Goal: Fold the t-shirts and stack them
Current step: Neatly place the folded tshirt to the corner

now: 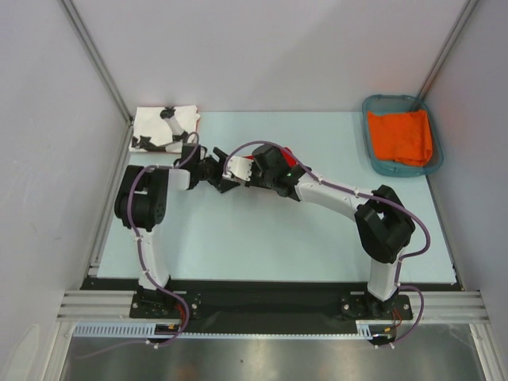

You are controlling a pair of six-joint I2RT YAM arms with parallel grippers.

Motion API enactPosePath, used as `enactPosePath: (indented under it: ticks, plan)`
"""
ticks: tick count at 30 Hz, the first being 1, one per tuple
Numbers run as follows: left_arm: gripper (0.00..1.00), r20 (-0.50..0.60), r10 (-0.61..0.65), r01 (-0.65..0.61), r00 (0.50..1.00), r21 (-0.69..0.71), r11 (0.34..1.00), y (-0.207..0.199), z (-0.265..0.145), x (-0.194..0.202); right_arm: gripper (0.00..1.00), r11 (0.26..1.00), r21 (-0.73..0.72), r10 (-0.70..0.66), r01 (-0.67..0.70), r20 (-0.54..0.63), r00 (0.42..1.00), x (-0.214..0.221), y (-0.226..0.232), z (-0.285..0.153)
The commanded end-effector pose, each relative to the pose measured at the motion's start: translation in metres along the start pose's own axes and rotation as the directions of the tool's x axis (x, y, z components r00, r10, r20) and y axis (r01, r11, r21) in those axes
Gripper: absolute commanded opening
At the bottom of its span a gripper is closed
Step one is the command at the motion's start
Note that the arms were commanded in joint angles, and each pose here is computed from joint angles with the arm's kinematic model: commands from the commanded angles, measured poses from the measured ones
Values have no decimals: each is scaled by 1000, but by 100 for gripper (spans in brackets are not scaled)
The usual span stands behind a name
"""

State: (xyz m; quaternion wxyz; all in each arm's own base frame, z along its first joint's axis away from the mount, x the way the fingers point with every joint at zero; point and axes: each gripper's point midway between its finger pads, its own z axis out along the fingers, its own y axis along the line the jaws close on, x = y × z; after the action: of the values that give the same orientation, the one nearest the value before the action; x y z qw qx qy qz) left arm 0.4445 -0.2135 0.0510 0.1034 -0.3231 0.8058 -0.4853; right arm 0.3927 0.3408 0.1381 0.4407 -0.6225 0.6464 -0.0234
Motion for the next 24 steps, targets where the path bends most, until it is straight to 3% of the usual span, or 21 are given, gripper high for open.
enactPosePath:
  ticks: [1, 7, 12, 15, 24]
  plan:
    - [85, 46, 92, -96, 995, 116, 989, -44, -30, 3, 0, 998, 54, 14, -18, 78, 997, -22, -19, -17]
    - [86, 70, 152, -164, 986, 208, 964, -79, -52, 8, 0, 999, 35, -1, -2, 67, 998, -16, -11, -17]
    - [92, 9, 24, -25, 1000, 83, 996, -56, -34, 7, 0, 999, 34, -3, 1, 68, 998, -16, -10, -17]
    - [100, 50, 11, -11, 999, -11, 1000, -43, -32, 0, 0, 999, 41, -12, 10, 68, 998, -19, -11, -18]
    - [100, 45, -14, 17, 999, -86, 996, -34, -20, 4, 0, 999, 49, -13, 9, 68, 998, -19, -17, -20]
